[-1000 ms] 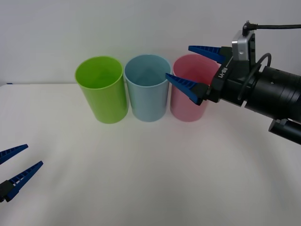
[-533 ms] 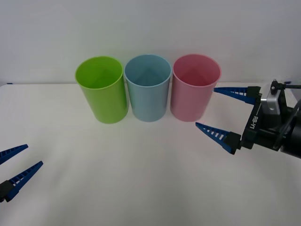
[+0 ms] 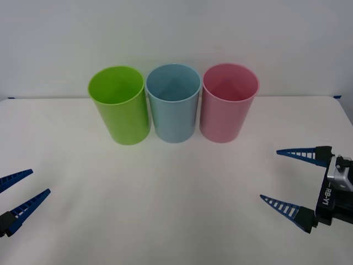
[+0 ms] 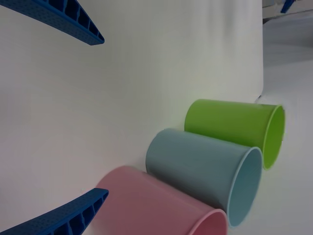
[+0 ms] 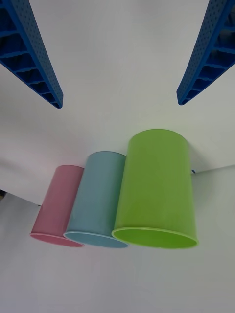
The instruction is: Put cans in the blue bin and PET bottles in the pink bin and trash in the green bin.
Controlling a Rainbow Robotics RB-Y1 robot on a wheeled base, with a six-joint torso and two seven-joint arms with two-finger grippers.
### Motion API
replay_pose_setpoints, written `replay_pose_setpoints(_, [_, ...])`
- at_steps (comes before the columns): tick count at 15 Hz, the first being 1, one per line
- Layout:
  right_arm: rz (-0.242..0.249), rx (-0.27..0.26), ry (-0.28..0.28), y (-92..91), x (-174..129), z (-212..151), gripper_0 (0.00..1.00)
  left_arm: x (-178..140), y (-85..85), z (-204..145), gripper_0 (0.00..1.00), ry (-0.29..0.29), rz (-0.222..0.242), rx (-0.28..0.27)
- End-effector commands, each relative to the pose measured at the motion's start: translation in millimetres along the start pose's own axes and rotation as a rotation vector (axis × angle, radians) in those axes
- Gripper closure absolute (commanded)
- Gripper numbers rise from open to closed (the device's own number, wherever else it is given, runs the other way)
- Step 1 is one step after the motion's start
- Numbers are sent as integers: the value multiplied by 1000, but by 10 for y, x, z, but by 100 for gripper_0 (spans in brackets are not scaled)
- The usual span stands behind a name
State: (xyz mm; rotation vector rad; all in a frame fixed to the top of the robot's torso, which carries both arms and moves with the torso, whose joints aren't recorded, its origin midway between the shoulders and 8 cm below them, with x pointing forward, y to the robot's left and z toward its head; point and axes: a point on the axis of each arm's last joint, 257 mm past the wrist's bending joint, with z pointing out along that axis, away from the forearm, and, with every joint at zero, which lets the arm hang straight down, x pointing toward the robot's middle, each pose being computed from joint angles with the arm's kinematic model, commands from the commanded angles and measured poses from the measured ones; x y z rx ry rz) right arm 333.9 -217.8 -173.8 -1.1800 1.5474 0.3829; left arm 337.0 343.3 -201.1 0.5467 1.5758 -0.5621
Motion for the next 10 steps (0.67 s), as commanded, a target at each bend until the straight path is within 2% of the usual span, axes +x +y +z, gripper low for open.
replay_pose_setpoints(1, [-9, -23, 46, 122, 113, -180, 0, 0, 0, 0, 21, 0, 0, 0])
replay_pose_setpoints(5, [3, -21, 94, 237, 258, -340, 0, 0, 0, 0, 21, 0, 0, 0])
replay_pose_setpoints(10, [14, -25, 109, 279, 310, -380, 0, 0, 0, 0, 21, 0, 0, 0])
